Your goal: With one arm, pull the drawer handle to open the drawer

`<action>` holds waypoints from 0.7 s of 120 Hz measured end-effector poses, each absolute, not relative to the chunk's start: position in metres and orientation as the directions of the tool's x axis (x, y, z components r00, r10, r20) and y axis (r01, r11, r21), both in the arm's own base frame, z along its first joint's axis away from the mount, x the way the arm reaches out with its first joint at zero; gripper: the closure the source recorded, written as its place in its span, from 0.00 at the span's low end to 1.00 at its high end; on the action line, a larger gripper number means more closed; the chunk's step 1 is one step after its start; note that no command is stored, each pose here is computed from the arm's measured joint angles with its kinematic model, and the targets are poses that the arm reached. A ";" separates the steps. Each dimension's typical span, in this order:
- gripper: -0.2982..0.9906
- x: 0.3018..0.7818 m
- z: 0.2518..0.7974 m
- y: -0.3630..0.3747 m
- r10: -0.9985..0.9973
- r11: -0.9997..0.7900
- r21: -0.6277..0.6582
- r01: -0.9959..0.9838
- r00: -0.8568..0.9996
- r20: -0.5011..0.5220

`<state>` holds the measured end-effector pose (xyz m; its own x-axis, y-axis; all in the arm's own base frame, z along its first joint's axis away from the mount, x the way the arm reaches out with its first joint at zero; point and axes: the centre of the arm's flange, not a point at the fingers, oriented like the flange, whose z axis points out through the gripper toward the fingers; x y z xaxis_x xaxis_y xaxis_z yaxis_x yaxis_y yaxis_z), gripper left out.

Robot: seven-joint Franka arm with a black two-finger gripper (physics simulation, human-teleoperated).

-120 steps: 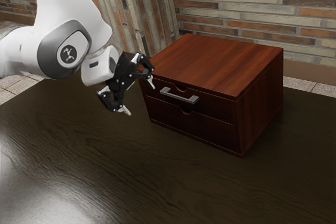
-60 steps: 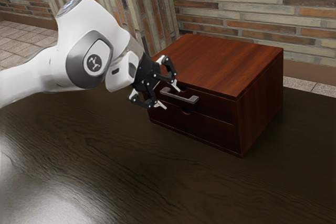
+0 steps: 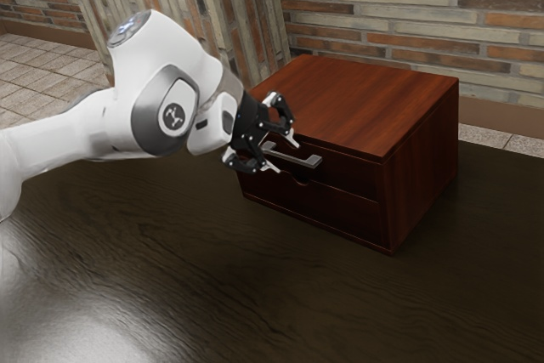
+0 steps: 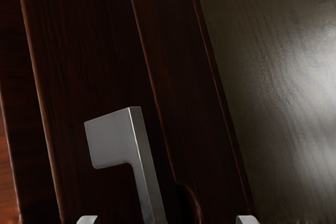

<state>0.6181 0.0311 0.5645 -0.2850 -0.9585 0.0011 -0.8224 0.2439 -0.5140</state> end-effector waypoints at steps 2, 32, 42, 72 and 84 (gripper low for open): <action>0.53 0.619 0.563 0.034 -0.960 0.241 -0.513 -0.824 -0.281 0.001; 0.57 0.627 0.544 0.039 -0.963 0.234 -0.508 -0.829 -0.269 -0.006; 0.68 0.628 0.545 0.040 -0.963 0.236 -0.512 -0.826 -0.269 -0.011; 0.80 0.605 0.544 0.050 -0.967 0.221 -0.514 -0.829 -0.255 -0.005; 0.82 0.594 0.545 0.050 -0.967 0.219 -0.518 -0.827 -0.257 0.000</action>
